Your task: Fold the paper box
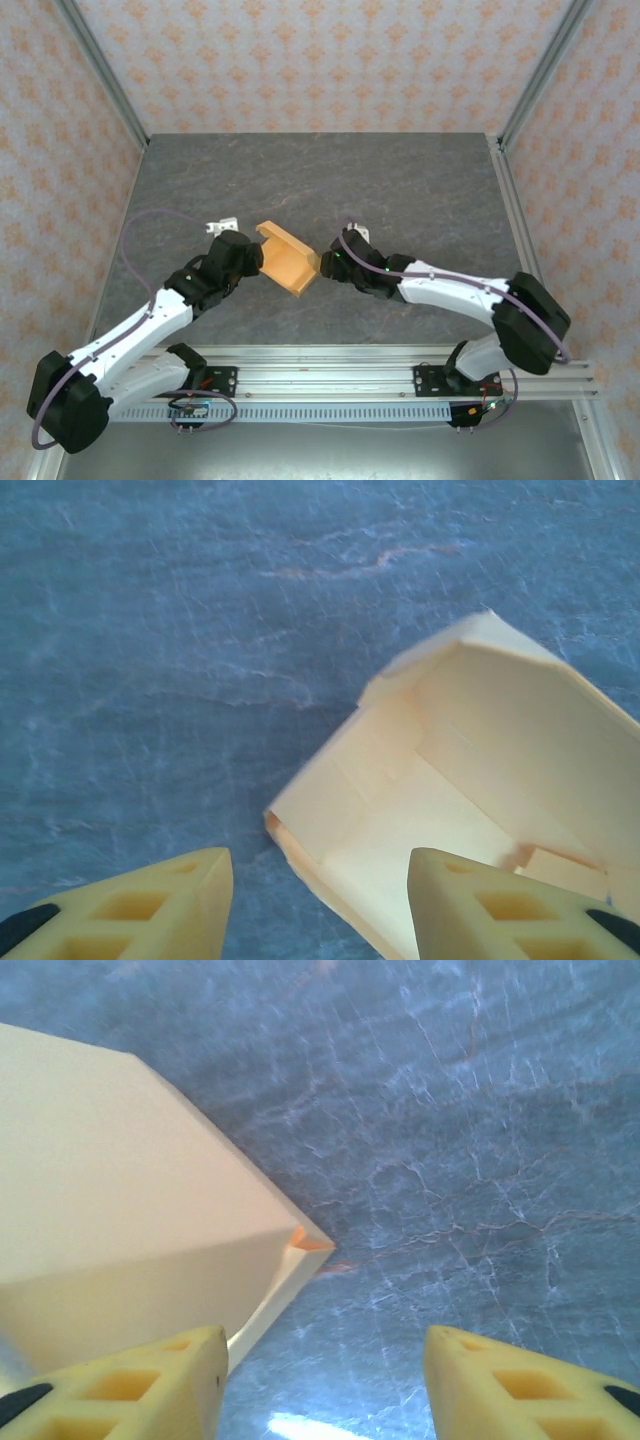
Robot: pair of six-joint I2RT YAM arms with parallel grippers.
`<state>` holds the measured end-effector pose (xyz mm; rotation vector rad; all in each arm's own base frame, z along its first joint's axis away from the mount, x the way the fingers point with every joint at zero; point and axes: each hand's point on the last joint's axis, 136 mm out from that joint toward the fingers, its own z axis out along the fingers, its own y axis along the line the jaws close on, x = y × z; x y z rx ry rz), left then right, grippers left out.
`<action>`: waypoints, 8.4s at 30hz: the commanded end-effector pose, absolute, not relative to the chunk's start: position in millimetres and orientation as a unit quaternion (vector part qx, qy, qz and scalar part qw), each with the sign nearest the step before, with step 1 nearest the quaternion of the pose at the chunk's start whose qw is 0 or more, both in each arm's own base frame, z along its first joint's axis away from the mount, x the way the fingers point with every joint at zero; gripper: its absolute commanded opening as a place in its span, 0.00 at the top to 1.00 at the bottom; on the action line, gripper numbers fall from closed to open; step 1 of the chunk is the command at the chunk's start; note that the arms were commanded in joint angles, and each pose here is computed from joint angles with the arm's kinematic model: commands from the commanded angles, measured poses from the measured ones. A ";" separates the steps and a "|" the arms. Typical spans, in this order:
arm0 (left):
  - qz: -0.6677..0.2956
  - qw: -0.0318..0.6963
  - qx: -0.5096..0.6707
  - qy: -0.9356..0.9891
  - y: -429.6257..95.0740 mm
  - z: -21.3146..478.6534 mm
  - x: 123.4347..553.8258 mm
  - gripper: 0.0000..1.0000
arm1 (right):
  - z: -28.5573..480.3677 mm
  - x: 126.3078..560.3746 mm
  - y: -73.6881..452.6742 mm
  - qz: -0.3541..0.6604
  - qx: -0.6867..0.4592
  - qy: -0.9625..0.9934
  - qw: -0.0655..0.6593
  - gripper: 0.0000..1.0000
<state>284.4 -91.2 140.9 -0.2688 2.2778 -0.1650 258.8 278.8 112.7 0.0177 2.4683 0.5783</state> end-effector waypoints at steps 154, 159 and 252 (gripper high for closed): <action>0.074 0.265 -0.064 0.959 -115.4 -9.6 336.7 0.75 | 27.4 269.5 336.6 0.106 -0.052 0.969 0.218 0.75; 0.079 0.258 -0.070 0.960 -107.4 -15.0 334.0 0.64 | 30.6 270.7 339.2 0.110 -0.053 0.968 0.220 0.75; -0.145 0.354 -0.239 0.892 -13.6 125.7 369.7 0.60 | 163.4 355.5 249.6 0.299 0.015 0.906 0.300 0.51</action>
